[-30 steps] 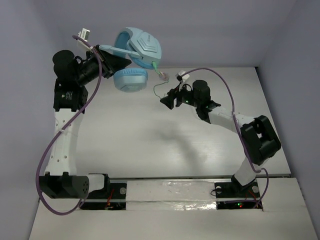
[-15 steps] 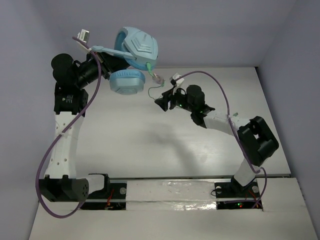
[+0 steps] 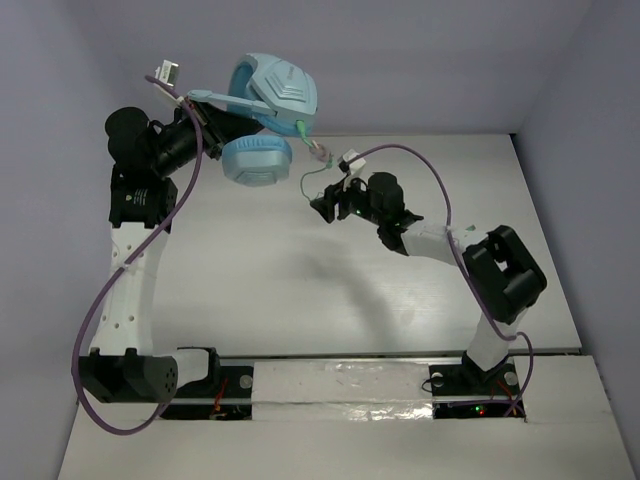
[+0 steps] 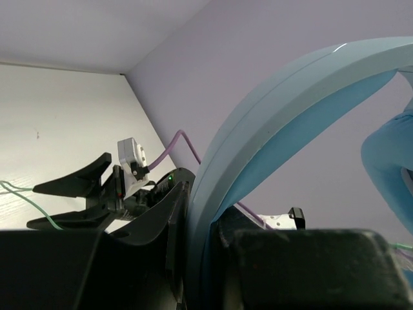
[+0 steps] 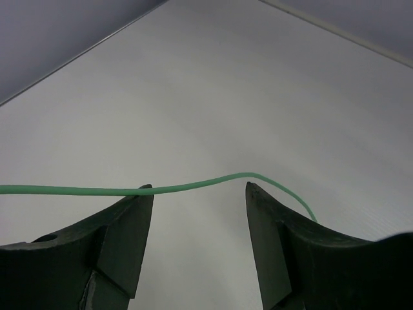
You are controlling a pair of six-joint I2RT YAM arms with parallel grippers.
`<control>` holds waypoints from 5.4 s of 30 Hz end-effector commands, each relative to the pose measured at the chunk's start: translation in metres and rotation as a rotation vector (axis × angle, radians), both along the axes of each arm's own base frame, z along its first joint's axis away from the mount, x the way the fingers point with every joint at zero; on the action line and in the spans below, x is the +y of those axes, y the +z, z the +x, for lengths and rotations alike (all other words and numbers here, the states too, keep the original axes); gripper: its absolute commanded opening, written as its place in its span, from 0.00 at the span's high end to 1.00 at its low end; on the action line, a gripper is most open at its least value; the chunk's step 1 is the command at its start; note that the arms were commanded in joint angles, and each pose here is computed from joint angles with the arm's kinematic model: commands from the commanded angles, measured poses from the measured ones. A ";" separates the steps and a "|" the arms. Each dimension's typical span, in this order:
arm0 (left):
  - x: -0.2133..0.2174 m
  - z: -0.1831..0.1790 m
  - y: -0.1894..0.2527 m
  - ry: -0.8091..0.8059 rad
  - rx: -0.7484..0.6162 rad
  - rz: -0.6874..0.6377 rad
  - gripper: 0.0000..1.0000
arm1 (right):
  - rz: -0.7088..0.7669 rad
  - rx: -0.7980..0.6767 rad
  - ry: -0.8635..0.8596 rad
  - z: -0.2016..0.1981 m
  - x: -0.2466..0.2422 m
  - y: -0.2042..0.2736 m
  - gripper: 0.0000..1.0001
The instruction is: Wrap the headphones
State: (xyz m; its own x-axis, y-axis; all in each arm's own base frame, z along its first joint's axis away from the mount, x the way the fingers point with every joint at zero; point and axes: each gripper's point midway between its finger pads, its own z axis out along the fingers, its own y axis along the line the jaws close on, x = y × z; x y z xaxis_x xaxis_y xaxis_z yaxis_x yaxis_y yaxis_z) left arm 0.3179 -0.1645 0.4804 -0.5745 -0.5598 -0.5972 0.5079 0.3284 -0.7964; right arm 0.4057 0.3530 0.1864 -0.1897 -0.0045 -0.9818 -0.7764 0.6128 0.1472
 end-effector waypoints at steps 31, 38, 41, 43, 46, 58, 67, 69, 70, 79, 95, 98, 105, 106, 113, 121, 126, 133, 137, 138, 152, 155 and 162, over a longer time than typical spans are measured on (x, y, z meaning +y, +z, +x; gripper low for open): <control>-0.002 0.007 0.016 0.043 -0.068 -0.124 1.00 | 0.221 -0.089 0.012 0.017 0.041 0.042 1.00; -0.001 0.007 0.049 0.069 -0.143 -0.101 1.00 | 0.090 -0.017 -0.126 0.015 0.013 0.019 0.44; 0.005 0.009 0.074 0.121 -0.214 -0.069 1.00 | 0.118 0.071 -0.271 0.010 -0.016 0.020 0.46; 0.005 0.016 0.085 0.132 -0.234 -0.064 1.00 | 0.141 0.118 -0.370 0.005 -0.037 0.027 0.49; 0.007 0.031 0.085 0.150 -0.240 -0.050 1.00 | 0.151 0.164 -0.446 -0.009 -0.061 0.026 0.73; 0.004 0.038 0.109 0.125 -0.259 -0.119 1.00 | 0.096 0.119 -0.092 -0.124 -0.037 0.011 0.49; 0.001 0.020 0.111 0.086 -0.267 -0.132 1.00 | 0.127 0.090 -0.027 -0.124 0.007 -0.012 0.28; 0.001 0.017 0.110 0.084 -0.269 -0.133 1.00 | 0.139 0.091 -0.013 -0.120 0.019 -0.015 0.27; 0.001 0.018 0.106 0.087 -0.258 -0.130 1.00 | 0.167 0.063 -0.032 -0.117 0.025 -0.006 0.26; 0.001 0.005 0.104 0.072 -0.248 -0.137 1.00 | 0.373 -0.078 -0.188 -0.074 0.036 0.038 0.25; -0.001 0.019 0.090 0.084 -0.213 -0.129 1.00 | 0.526 -0.131 -0.139 -0.066 0.057 0.075 0.83; 0.002 0.023 0.087 0.114 -0.206 -0.133 1.00 | 0.507 -0.120 -0.104 -0.073 0.058 0.074 0.94; 0.054 0.060 0.060 0.525 -0.184 -0.065 1.00 | 0.331 0.056 -0.034 -0.106 0.068 0.033 1.00; 0.064 0.068 0.047 0.592 -0.163 -0.047 1.00 | 0.229 0.146 -0.035 -0.118 0.072 0.005 1.00; 0.114 0.101 -0.023 0.930 -0.073 0.049 1.00 | -0.093 0.389 -0.059 -0.175 0.052 -0.056 1.00; 0.103 0.106 -0.121 1.090 0.013 0.295 1.00 | -0.466 0.443 -0.067 -0.230 0.019 -0.056 1.00; 0.071 0.097 -0.188 1.023 0.035 0.454 1.00 | -0.501 0.352 -0.077 -0.232 -0.002 0.010 1.00; 0.005 0.067 -0.257 0.831 0.037 0.645 1.00 | -0.496 0.230 -0.144 -0.218 -0.024 0.083 1.00; -0.016 0.054 -0.268 0.728 -0.001 0.636 1.00 | -0.479 0.145 -0.126 -0.212 -0.024 0.118 1.00; -0.018 0.052 -0.266 0.715 -0.007 0.629 1.00 | -0.488 0.139 -0.146 -0.204 -0.027 0.120 1.00; -0.034 0.023 -0.271 0.551 -0.044 0.596 1.00 | -0.556 0.089 -0.470 -0.132 -0.101 0.133 1.00; -0.038 0.021 -0.273 0.521 -0.043 0.614 1.00 | -0.555 0.081 -0.535 -0.121 -0.117 0.138 1.00; -0.053 0.008 -0.276 0.412 -0.035 0.577 1.00 | -0.530 0.039 -0.631 -0.094 -0.135 0.142 1.00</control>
State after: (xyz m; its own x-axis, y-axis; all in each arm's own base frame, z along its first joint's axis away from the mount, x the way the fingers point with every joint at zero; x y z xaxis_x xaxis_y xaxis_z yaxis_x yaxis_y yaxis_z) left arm 0.3297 -0.1976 0.1629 -0.4157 -0.2102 -0.8849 0.1792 0.9349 -0.3063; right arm 0.3019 0.2254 0.3096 -0.4076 -0.3827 -0.8291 -0.3118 0.9117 -0.2675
